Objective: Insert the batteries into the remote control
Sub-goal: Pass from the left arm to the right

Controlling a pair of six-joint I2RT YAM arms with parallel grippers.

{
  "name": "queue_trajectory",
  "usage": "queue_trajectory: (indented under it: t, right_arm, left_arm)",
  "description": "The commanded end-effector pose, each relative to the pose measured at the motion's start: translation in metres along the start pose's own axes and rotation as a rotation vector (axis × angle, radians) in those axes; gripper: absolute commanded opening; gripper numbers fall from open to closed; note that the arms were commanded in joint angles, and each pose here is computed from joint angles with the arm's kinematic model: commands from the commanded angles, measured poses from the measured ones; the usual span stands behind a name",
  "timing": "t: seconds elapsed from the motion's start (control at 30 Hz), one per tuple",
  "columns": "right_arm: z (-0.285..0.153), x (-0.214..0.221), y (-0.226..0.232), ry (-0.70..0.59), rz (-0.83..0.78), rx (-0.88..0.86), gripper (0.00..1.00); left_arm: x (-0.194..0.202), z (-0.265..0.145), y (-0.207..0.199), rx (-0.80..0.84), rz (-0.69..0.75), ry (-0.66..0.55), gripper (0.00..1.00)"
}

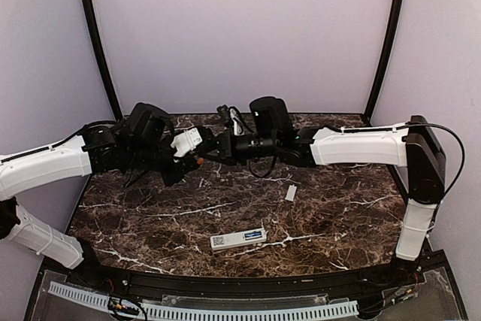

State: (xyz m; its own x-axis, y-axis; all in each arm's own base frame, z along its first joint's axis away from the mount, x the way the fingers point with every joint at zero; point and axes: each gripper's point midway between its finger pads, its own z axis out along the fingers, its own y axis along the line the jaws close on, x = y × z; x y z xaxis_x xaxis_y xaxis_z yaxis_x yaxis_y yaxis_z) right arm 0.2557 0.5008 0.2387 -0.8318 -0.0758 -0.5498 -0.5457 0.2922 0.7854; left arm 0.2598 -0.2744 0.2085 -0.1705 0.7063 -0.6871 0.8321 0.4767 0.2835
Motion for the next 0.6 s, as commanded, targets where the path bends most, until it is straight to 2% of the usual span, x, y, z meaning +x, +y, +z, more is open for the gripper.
queue_trajectory:
  t: [0.0, 0.47, 0.57]
  right_arm:
    - [0.008, 0.009, 0.009, 0.033, 0.008, -0.051, 0.15]
    - [0.016, 0.023, 0.004, 0.075, 0.022, -0.031, 0.21]
    - [0.018, 0.023, 0.004, 0.071, 0.021, -0.024, 0.18]
  left_arm:
    - [0.002, 0.003, 0.003, -0.029, 0.007, 0.008, 0.00]
    - [0.000, 0.004, 0.011, -0.067, -0.010, 0.010, 0.00]
    - [0.000, 0.004, 0.011, -0.065, -0.015, 0.014, 0.00]
